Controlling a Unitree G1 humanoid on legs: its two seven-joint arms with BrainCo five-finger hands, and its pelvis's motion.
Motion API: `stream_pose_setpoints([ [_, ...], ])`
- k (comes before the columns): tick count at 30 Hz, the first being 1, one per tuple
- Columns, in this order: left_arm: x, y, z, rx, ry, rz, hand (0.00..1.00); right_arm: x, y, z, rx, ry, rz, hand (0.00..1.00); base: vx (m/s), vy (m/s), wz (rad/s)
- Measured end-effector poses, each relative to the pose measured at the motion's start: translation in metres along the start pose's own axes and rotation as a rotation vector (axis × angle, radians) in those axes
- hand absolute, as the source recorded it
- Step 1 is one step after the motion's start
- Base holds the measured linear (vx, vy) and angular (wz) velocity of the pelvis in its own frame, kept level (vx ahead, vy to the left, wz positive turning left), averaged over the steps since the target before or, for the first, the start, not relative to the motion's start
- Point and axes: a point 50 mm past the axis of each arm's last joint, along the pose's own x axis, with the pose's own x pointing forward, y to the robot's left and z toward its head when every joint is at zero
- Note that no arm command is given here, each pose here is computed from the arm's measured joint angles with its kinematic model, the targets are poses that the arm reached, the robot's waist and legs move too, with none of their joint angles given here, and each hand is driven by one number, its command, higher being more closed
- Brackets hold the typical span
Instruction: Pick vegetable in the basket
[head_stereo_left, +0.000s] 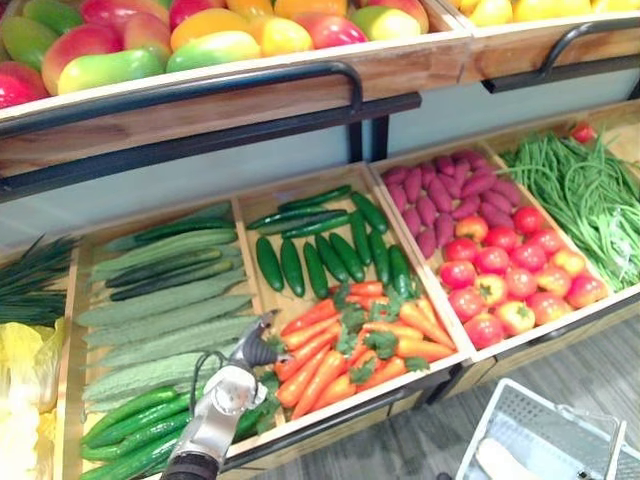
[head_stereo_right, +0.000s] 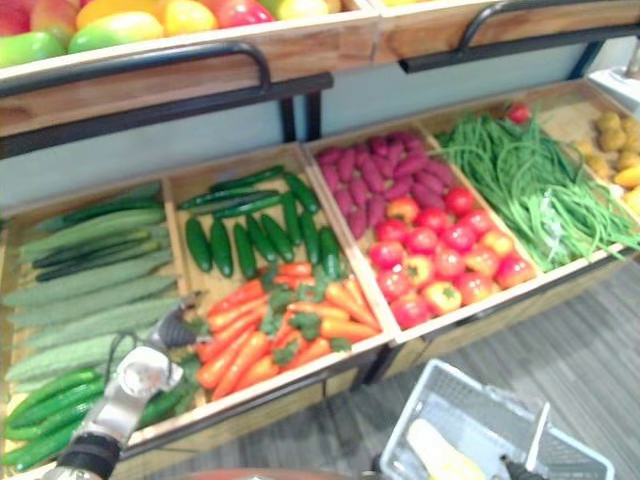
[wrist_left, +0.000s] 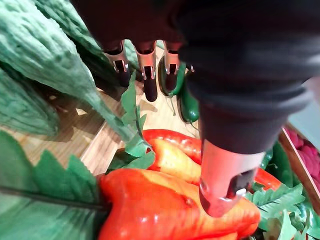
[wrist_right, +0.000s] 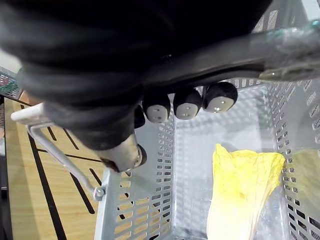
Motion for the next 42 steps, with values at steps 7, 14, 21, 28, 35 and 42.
stream_pose_setpoints([
  [7, 0.001, -0.004, 0.003, 0.015, -0.012, -0.022, 0.00, 0.000, -0.002, 0.000, 0.010, 0.001, -0.007, 1.00, 0.00, 0.000, 0.00],
  [14, 0.001, -0.005, 0.007, 0.071, -0.039, -0.051, 0.00, 0.000, 0.000, 0.000, 0.014, 0.001, -0.011, 1.00, 0.00, -0.001, 0.01],
  [21, -0.005, 0.000, 0.015, 0.184, -0.075, -0.086, 0.00, -0.001, 0.001, -0.002, 0.056, 0.011, -0.021, 1.00, 0.01, -0.005, 0.02],
  [28, -0.024, -0.013, 0.034, 0.265, -0.204, -0.187, 0.00, -0.001, 0.003, -0.004, 0.058, 0.014, -0.018, 1.00, 0.00, 0.000, 0.01],
  [35, -0.038, -0.040, 0.095, 0.210, -0.484, -0.240, 0.00, -0.005, 0.010, -0.014, 0.065, 0.042, 0.007, 1.00, -0.03, -0.007, -0.11],
  [42, -0.046, -0.025, 0.109, 0.195, -0.547, -0.166, 0.00, -0.006, 0.005, -0.020, 0.059, 0.054, -0.003, 1.00, -0.01, -0.009, -0.01],
])
